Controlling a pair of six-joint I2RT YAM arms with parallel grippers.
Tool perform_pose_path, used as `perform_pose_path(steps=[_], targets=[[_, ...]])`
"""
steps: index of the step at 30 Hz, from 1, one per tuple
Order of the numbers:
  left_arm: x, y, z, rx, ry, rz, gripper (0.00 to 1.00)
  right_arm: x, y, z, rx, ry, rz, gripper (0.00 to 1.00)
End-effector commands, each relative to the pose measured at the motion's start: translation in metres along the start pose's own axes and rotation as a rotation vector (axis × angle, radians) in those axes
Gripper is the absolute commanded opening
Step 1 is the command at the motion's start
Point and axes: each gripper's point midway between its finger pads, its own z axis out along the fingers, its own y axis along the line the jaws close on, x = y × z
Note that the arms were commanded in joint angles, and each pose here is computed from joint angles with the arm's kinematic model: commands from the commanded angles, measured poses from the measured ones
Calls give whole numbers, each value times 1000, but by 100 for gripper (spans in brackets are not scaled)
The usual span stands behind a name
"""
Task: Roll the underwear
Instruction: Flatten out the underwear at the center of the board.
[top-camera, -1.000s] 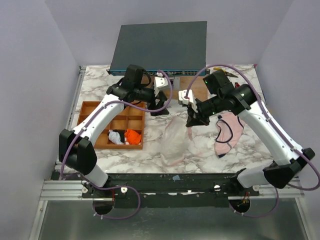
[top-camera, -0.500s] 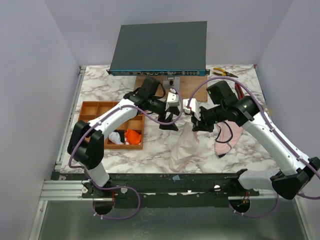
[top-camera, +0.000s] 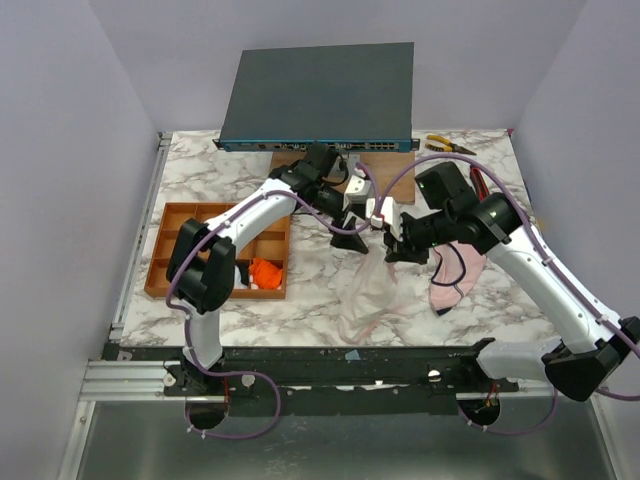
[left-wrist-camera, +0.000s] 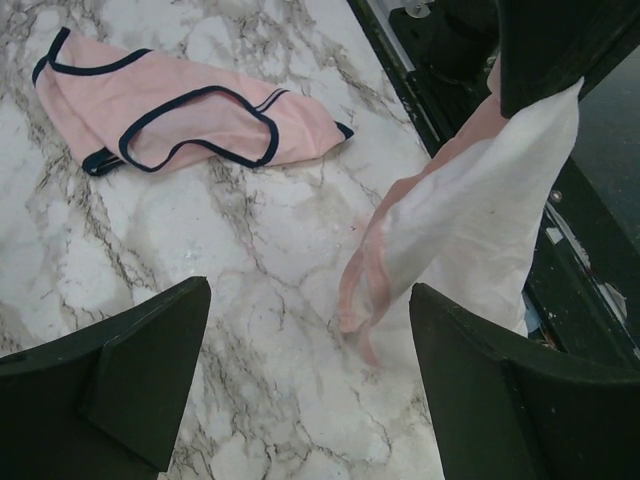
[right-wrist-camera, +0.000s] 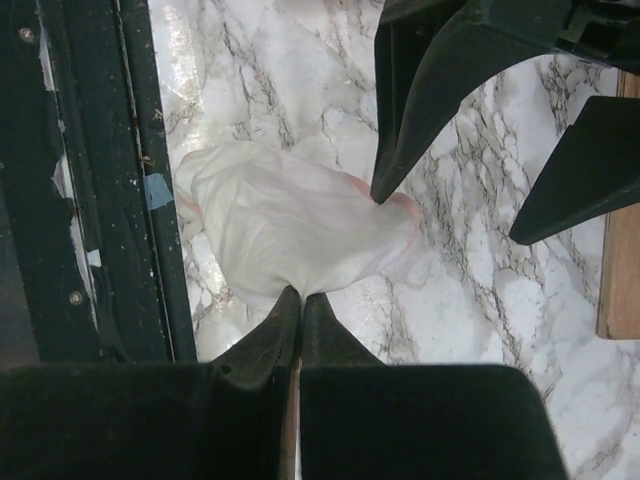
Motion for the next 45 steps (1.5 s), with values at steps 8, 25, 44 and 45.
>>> perform_pose_path(steps=[8,25,44,45], targets=[[10,-32,19,158,-35,-2,65,2,-3,-8,61,-3,-20,1],[1,-31,27,161,-65,-64,36,4,-16,-14,138,-5,9,1],[-52,18,-42,-278,-16,-55,0,21,-67,-44,464,80,48,1],[-58,22,-52,-338,-8,-47,0,19,-75,-47,499,81,46,1]])
